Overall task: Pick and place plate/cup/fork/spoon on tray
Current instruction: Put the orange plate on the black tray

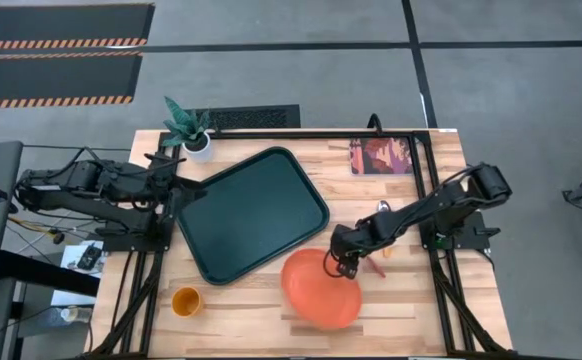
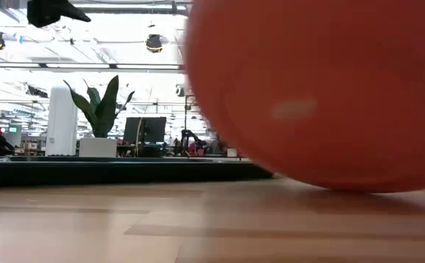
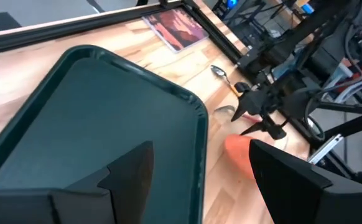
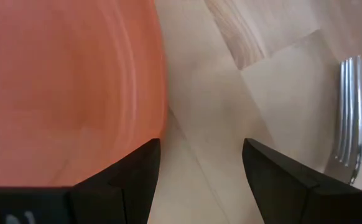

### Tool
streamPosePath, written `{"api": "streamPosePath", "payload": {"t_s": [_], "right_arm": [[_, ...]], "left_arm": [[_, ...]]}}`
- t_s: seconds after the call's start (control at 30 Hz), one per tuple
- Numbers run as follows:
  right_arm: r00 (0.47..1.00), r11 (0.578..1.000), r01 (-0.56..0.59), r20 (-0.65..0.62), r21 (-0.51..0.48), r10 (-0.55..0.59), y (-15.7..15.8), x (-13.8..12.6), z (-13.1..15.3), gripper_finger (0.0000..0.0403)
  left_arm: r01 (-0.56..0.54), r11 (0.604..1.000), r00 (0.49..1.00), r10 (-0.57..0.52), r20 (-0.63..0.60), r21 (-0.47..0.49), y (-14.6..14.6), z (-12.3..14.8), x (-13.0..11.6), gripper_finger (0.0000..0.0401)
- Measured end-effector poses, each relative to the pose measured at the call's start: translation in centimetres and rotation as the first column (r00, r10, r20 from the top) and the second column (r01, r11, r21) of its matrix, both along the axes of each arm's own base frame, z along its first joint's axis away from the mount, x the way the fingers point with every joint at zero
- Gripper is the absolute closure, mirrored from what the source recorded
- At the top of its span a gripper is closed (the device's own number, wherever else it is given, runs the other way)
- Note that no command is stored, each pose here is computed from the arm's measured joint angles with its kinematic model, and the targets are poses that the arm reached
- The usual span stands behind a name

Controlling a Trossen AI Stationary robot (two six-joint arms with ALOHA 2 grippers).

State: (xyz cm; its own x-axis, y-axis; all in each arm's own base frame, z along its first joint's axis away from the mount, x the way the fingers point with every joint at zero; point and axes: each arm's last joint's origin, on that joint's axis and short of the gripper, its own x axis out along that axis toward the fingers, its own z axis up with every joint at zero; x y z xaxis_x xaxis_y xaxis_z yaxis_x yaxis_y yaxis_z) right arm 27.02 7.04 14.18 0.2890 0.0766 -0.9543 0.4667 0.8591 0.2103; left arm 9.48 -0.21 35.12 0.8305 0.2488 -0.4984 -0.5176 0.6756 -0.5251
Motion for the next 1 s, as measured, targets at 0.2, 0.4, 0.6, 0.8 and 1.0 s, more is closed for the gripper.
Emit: {"api": "streamPosePath", "payload": {"t_s": [0.2, 0.4, 0.6, 0.8, 1.0], "right_arm": [[1.000, 1.000, 0.014, -0.007, 0.026, -0.014, 0.0, -0.2, 0.2, 0.0148], [0.996, 0.996, 0.069, 0.049, 0.061, -0.072, -0.5, -0.5, 2.1, 0.0148], [0.990, 0.994, 0.074, 0.111, 0.084, -0.083, -0.6, -0.9, 3.7, 0.0148], [0.992, 0.994, 0.088, 0.087, 0.063, -0.093, -0.6, -0.6, 2.9, 0.0148], [0.995, 0.995, 0.096, 0.015, 0.035, -0.097, -0.5, -0.2, 1.0, 0.0148]], "left_arm": [[-0.002, 1.000, 1.000, 0.002, -0.031, 0.006, 0.0, -0.2, -0.2, 0.0150], [-0.013, 0.999, 0.999, 0.014, -0.036, 0.030, 0.1, -0.3, -0.2, 0.0150], [-0.043, 0.998, 0.998, 0.045, -0.032, 0.050, 0.2, -0.2, -0.2, 0.0150], [-0.046, 0.998, 0.998, 0.048, -0.032, 0.052, 0.2, -0.2, -0.2, 0.0150], [-0.050, 0.997, 0.998, 0.051, -0.032, 0.053, 0.2, -0.2, -0.2, 0.0150]]}}
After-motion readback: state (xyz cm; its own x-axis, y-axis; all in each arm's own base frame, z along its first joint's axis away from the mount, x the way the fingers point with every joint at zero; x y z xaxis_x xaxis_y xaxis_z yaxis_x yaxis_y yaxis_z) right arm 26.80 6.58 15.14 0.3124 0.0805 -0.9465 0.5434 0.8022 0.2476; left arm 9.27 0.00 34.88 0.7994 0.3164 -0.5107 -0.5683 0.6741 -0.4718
